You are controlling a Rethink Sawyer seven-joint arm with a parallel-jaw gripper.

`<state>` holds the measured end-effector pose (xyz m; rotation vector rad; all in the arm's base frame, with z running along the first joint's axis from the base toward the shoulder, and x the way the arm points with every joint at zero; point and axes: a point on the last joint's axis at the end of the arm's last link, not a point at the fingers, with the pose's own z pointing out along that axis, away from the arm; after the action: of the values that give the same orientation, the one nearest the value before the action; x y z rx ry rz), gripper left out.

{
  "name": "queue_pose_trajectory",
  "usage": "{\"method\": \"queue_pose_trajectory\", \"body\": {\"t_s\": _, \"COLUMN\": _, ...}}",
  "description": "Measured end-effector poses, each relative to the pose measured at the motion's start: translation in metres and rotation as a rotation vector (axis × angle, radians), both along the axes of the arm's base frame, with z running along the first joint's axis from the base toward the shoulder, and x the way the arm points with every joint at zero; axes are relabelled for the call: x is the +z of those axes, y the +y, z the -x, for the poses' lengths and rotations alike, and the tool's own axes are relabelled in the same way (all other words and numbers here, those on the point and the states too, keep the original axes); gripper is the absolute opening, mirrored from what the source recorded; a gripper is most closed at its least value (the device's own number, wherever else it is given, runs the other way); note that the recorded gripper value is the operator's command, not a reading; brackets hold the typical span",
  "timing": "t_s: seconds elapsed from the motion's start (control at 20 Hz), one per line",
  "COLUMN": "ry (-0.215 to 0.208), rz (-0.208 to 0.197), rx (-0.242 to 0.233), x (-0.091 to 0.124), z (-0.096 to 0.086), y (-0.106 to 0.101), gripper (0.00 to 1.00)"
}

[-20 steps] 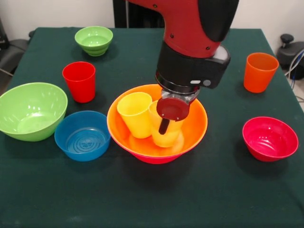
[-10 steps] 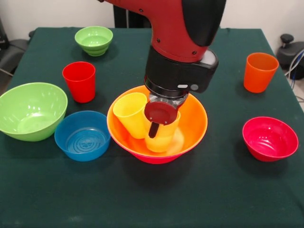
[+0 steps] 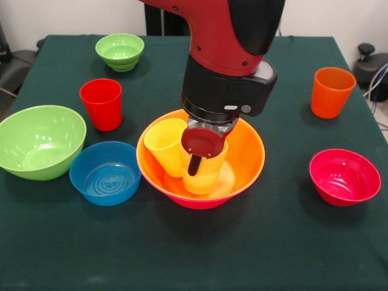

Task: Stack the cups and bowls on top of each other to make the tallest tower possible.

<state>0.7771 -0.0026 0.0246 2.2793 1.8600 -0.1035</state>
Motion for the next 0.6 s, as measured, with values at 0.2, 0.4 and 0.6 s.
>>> {"method": "queue_pose_trajectory", "body": {"t_s": 0.2, "ry": -0.003, "rz": -0.004, "rx": -0.002, "x": 0.001, "z": -0.001, "y": -0.001, "gripper": 0.00}}
{"method": "queue_pose_trajectory", "body": {"t_s": 0.4, "ry": -0.013, "rz": -0.013, "rx": -0.007, "x": 0.007, "z": -0.004, "y": -0.002, "gripper": 0.00}}
{"method": "queue_pose_trajectory", "body": {"t_s": 0.6, "ry": -0.022, "rz": -0.022, "rx": -0.010, "x": 0.011, "z": -0.007, "y": -0.002, "gripper": 0.00}}
